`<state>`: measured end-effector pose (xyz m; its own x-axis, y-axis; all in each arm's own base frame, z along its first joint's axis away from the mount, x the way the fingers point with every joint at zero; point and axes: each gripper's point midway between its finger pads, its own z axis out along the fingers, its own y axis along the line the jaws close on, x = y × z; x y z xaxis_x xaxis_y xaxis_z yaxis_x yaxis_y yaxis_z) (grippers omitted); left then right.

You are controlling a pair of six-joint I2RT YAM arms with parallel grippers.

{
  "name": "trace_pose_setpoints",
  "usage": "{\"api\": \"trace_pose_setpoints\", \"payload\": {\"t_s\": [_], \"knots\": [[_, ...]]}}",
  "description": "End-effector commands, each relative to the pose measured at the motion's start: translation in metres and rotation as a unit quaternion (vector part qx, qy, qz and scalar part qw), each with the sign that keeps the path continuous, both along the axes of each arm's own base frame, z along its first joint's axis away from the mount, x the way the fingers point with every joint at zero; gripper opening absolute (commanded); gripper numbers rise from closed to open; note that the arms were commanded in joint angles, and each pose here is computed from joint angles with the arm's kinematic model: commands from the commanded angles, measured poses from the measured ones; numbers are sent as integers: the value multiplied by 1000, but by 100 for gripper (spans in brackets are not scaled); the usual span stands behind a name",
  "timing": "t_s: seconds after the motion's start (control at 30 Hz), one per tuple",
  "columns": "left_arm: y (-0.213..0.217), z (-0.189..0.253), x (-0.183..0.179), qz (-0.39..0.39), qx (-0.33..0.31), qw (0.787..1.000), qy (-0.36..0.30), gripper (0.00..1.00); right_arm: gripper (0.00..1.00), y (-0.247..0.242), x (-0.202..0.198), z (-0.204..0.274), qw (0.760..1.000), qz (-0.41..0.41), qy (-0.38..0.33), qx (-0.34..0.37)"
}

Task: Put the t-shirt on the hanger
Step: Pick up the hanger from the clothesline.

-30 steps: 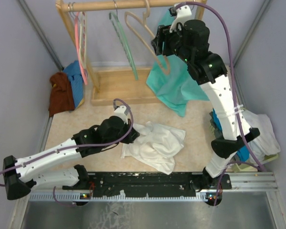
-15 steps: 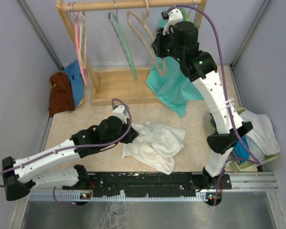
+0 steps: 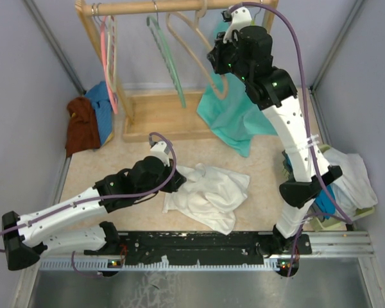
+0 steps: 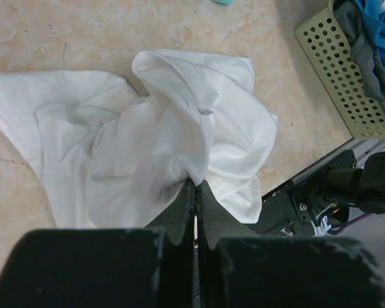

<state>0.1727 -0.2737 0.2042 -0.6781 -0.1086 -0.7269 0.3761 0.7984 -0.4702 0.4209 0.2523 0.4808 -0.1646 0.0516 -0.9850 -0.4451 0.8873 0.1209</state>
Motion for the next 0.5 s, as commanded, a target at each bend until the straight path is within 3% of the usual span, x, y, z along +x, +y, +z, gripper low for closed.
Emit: {"api": "trace_pose_setpoints", "payload": {"t_s": [0.0,0.27,0.47], "knots": [[3,2,0,3,-2,1000,-8,0,0,-24,-31,82,993,-11,-103,57],[0,3,-1,-4,-6,1000,-7,0,0,-37,-53,92,993,-8,-110,54],[-1,4,-2,-6,-10,1000,-4,0,0,-31,-69,64,997,28,-62,32]]}}
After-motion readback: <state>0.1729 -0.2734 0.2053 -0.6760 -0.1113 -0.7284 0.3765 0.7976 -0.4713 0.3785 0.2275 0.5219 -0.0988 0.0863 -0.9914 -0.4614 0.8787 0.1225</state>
